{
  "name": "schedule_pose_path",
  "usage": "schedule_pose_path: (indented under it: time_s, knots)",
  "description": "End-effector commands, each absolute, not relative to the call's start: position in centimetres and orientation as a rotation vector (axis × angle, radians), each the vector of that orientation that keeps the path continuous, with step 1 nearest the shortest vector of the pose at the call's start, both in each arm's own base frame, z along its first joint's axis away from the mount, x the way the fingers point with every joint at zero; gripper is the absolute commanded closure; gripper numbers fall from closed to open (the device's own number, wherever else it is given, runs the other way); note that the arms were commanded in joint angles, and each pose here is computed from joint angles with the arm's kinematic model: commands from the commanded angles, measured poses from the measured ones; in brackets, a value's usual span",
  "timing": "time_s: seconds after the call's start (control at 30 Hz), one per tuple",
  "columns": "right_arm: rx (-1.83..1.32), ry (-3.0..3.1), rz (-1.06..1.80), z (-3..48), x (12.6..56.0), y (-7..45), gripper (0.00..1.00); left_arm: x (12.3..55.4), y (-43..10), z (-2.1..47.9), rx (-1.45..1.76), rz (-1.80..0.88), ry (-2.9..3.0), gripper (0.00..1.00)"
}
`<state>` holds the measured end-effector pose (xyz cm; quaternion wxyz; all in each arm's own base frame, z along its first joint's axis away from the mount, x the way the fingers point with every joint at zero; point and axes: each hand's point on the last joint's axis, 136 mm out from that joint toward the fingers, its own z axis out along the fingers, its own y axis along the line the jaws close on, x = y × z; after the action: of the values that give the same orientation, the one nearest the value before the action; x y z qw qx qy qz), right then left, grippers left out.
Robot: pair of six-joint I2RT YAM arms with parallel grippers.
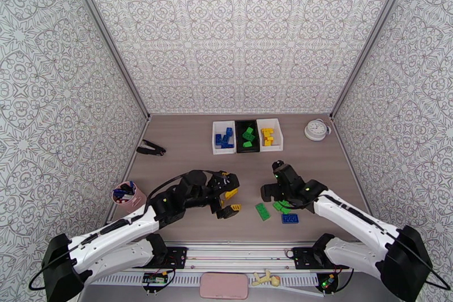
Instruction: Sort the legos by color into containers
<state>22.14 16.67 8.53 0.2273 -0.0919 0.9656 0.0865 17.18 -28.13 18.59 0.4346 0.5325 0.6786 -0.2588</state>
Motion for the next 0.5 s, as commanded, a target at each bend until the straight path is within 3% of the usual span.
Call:
schedule_pose_path:
  time_s: [0.0,0.23,0.47]
  knots:
    - [-0.248,2.660,0.196,8.4,22.1,17.9,0.00,15.5,-26.7,17.0,1.450,-0.645,1.664,0.00]
    - [-0.318,2.730,0.182,6.3,20.4,20.1,0.02,14.6,-25.4,17.0,1.415,-0.685,1.643,0.00]
    - [-0.411,2.808,0.069,4.2,19.3,22.1,0.19,14.3,-25.2,16.6,1.388,-0.702,1.598,0.00]
